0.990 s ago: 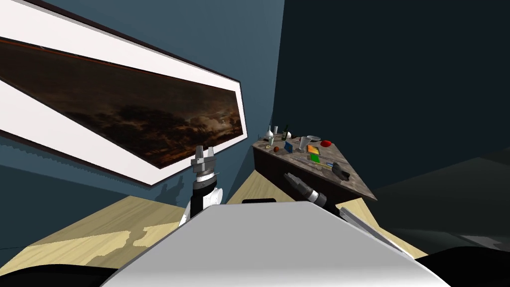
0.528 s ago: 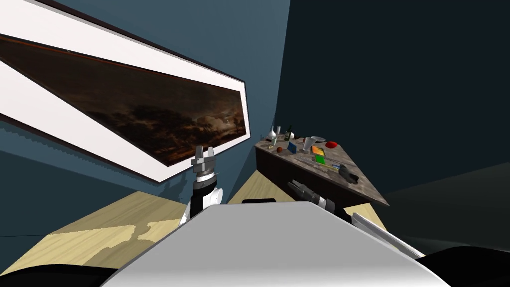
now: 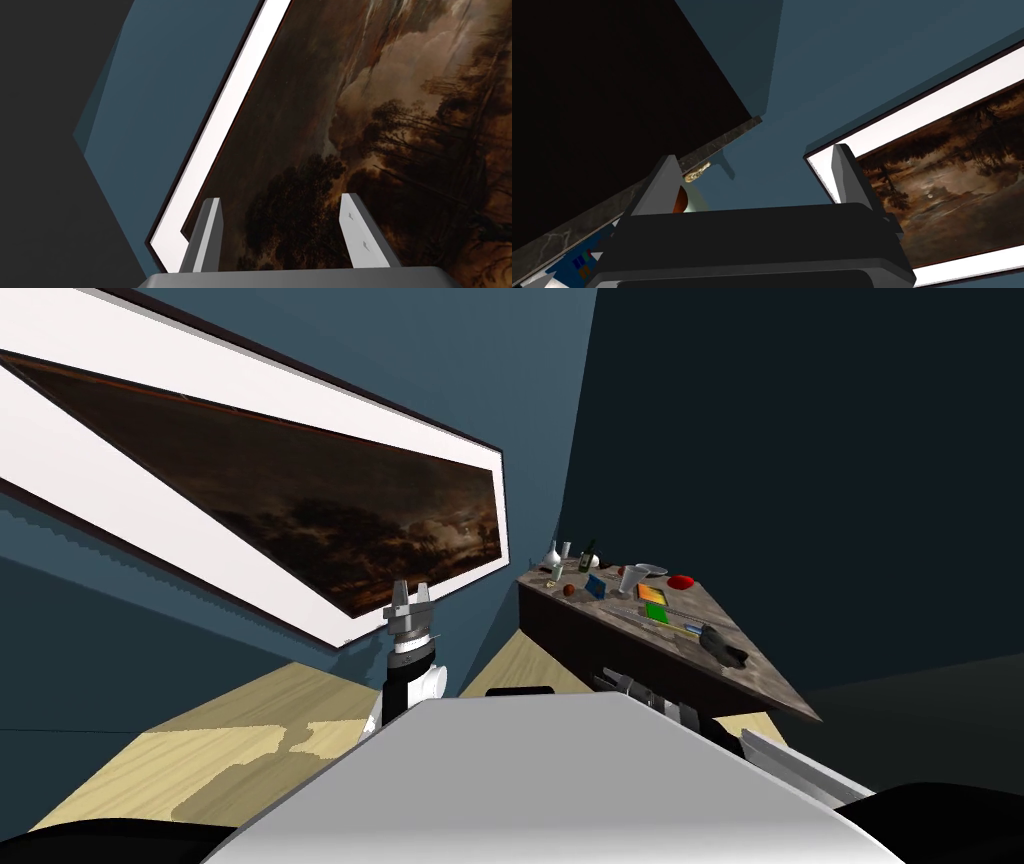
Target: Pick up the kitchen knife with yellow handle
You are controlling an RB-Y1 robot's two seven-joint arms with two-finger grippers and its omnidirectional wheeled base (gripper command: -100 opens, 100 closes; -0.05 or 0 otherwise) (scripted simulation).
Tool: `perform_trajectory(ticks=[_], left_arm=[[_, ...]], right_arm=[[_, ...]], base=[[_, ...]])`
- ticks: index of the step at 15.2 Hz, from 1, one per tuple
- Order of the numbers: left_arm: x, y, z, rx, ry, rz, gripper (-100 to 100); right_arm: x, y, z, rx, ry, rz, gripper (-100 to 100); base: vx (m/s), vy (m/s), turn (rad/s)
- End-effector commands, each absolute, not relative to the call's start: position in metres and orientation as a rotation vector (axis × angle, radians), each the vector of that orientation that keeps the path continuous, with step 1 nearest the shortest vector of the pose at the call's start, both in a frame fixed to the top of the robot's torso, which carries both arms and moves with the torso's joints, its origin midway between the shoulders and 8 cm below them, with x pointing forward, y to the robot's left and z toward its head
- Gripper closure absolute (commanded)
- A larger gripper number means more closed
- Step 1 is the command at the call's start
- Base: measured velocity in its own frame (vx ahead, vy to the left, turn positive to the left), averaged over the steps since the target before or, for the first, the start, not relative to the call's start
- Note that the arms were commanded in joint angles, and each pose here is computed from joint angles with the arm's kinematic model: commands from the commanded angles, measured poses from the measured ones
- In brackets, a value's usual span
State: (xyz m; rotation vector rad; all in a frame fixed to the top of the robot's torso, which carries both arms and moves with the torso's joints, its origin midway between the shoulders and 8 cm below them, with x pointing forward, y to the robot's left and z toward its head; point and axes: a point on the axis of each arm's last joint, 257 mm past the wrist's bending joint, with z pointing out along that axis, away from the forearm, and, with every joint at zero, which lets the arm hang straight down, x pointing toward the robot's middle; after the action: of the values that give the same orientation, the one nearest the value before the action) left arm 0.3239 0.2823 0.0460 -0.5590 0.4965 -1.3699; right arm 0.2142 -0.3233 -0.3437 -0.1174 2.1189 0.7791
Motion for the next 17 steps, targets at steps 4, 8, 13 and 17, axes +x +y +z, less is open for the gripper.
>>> perform_trajectory(ticks=[4,8,13,17], left_arm=[[0.324,0.282,0.046,-0.559,0.497,-1.37,0],[0.324,0.282,0.046,-0.559,0.497,-1.37,0],[0.324,0.282,0.046,-0.559,0.497,-1.37,0],[0.324,0.282,0.046,-0.559,0.497,-1.37,0]], right_arm=[[0.172,-0.365,-0.368,-0.208,2.279,0.706,-100],[0.154,-0.394,-0.374,-0.281,2.367,0.652,-100],[0.123,-0.437,-0.383,-0.362,2.492,0.574,-100],[0.095,-0.482,-0.383,-0.446,2.607,0.49,-100]], base=[[0.024,0.035,0.066],[0.035,0.032,0.075],[0.032,0.017,0.058],[0.06,0.01,0.099]])
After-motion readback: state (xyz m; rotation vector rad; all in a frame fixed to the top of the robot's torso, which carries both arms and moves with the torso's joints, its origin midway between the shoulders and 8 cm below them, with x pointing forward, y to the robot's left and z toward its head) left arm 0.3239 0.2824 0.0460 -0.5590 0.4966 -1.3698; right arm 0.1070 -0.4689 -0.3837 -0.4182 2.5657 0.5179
